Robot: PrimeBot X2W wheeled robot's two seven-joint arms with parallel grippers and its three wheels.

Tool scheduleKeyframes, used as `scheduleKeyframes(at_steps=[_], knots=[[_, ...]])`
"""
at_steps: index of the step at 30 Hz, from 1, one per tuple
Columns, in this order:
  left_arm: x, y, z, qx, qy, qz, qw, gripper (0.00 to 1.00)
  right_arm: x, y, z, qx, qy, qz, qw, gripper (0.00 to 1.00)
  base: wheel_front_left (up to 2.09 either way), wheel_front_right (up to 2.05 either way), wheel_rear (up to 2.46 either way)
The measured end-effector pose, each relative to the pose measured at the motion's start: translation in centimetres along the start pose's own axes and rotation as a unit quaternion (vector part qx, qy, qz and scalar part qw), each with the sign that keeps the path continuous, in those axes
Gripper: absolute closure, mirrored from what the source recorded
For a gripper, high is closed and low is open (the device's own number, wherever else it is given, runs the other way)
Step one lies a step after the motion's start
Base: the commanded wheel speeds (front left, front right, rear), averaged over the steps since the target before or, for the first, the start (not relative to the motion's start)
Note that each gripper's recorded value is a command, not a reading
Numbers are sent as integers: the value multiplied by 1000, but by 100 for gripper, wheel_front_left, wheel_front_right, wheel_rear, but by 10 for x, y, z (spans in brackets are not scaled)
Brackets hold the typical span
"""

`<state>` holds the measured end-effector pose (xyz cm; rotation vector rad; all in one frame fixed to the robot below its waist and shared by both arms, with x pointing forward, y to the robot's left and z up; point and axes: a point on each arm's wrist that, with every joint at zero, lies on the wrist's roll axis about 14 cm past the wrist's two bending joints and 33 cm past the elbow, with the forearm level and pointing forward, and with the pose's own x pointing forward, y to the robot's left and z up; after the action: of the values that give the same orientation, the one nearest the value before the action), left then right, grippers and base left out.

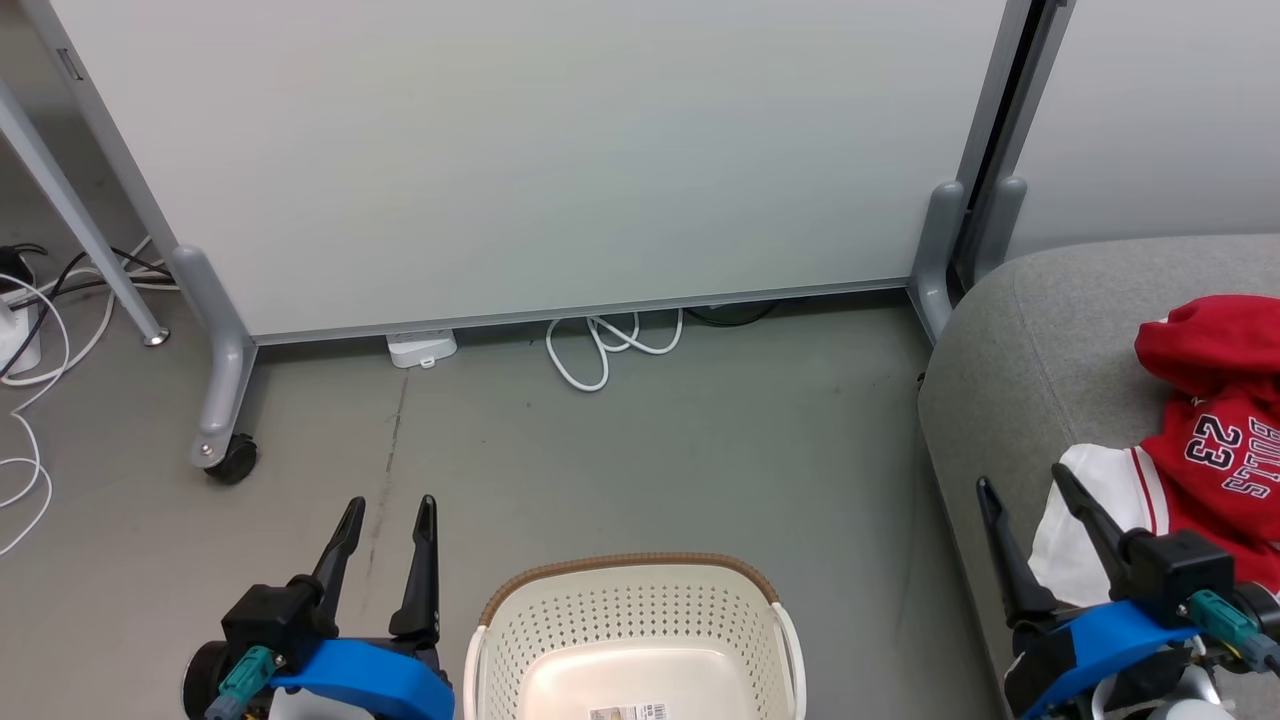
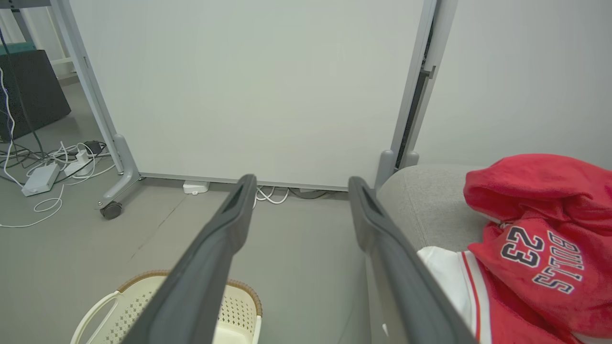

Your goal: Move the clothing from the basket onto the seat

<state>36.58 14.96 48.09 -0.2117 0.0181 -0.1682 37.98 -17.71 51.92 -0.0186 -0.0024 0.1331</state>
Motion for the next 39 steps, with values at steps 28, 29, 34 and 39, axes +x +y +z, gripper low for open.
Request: scheduleKeyframes(at_steps=[28,29,34,39], knots=[[-27,5,-53,-40,83,26,995,100,-18,-3,-39,51,62,-27,996,100,0,0,0],[-27,6,-53,-49,83,30,995,100,-18,-3,-40,62,63,-29,996,100,0,0,0],[-26,12,-50,-92,79,48,991,100,-18,-5,-41,112,62,-36,991,100,0,0,0],[-24,17,-47,-131,74,62,987,100,-18,-6,-41,160,58,-42,984,100,0,0,0]])
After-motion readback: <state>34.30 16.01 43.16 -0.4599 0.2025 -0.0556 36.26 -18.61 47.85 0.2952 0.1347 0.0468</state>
